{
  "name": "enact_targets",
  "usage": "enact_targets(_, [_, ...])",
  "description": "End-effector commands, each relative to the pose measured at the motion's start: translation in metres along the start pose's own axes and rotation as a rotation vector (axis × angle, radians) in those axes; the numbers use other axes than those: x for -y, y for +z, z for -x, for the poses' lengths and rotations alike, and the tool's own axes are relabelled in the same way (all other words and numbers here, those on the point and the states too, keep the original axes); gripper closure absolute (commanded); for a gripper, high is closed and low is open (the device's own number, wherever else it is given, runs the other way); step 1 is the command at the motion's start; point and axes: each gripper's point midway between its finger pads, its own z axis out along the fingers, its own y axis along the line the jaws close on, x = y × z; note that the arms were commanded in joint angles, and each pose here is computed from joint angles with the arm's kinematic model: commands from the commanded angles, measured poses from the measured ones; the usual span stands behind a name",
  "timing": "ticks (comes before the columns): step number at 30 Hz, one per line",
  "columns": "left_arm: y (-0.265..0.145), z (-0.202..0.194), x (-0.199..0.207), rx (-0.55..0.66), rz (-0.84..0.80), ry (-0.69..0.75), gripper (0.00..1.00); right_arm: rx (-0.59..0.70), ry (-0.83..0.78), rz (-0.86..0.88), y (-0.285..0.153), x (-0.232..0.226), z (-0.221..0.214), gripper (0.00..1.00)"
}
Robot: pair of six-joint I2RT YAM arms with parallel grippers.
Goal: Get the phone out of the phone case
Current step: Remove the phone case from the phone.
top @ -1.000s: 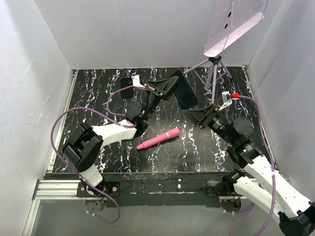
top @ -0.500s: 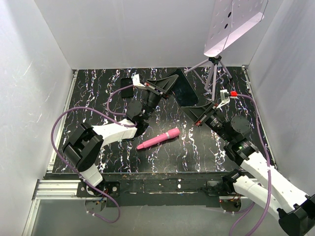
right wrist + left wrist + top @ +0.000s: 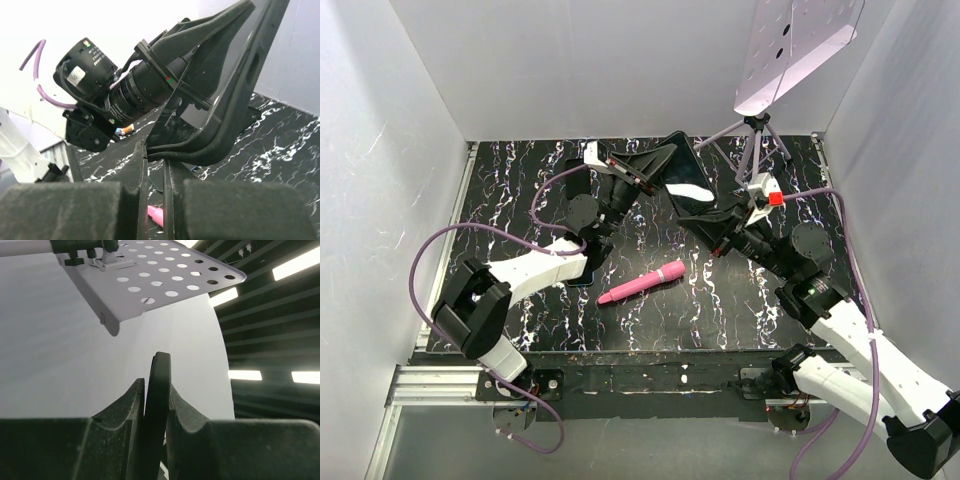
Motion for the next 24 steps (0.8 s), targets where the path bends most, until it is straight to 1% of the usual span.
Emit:
enact_targets(1, [-0.024,-0.058,0.114,-0.230,-0.208,-0.164,1.00,-0.235,-0.315,-0.289,-0.012,0.084,-0.049,0.99])
enact_targets(3, [-0.023,-0.061,0.114,-0.252,-0.213,-0.189,1.00,-0.224,-0.365,-0.312,-0.015,0.088,-0.043,0.99])
enact_targets(5, [-0.021,-0.065,0.114,-0.282,-0.211,-0.204,1.00,-0.264,-0.411,-0.311,-0.017,0.089,-0.043,0.99])
enact_targets(7, [-0.019,-0.070,0.114,-0.312,-0.214,-0.218,1.00,-0.265,-0.461,-0.357,-0.020,0.095,-0.040,0.99])
enact_targets(8, [-0.018,-0.071,0.111,-0.318,-0.214,-0.223,1.00,-0.258,-0.452,-0.368,-0.021,0.095,-0.039,0.99])
enact_targets(10, [-0.019,-0.069,0.108,-0.311,-0.216,-0.215,1.00,-0.221,-0.370,-0.431,-0.028,0.096,-0.028,0.99])
enact_targets(11, [-0.021,-0.068,0.103,-0.296,-0.208,-0.211,1.00,-0.214,-0.322,-0.448,-0.031,0.095,-0.027,0.99])
enact_targets(12, [-0.021,-0.065,0.098,-0.290,-0.197,-0.200,1.00,-0.232,-0.240,-0.471,-0.037,0.092,-0.032,0.99])
enact_targets(13, [-0.023,-0.062,0.091,-0.289,-0.184,-0.184,1.00,-0.248,-0.161,-0.486,-0.043,0.088,-0.036,0.95])
enact_targets(14, [-0.024,-0.060,0.087,-0.291,-0.178,-0.154,1.00,-0.286,-0.088,-0.491,-0.052,0.082,-0.047,0.88])
enact_targets(17, [-0.025,-0.047,0.070,-0.274,-0.114,-0.018,1.00,-0.360,0.119,-0.490,-0.078,0.060,-0.073,0.54])
enact_targets(18, [-0.025,-0.045,0.068,-0.279,-0.108,0.033,1.00,-0.375,0.170,-0.488,-0.085,0.052,-0.077,0.47])
enact_targets(20, [-0.023,-0.036,0.061,-0.279,-0.072,0.110,1.00,-0.434,0.284,-0.476,-0.101,0.033,-0.082,0.38])
enact_targets(22, [-0.020,-0.030,0.053,-0.278,-0.044,0.168,1.00,-0.464,0.357,-0.441,-0.107,0.014,-0.071,0.37])
enact_targets(24, [-0.019,-0.023,0.050,-0.277,-0.033,0.205,1.00,-0.454,0.412,-0.363,-0.103,-0.008,-0.049,0.37])
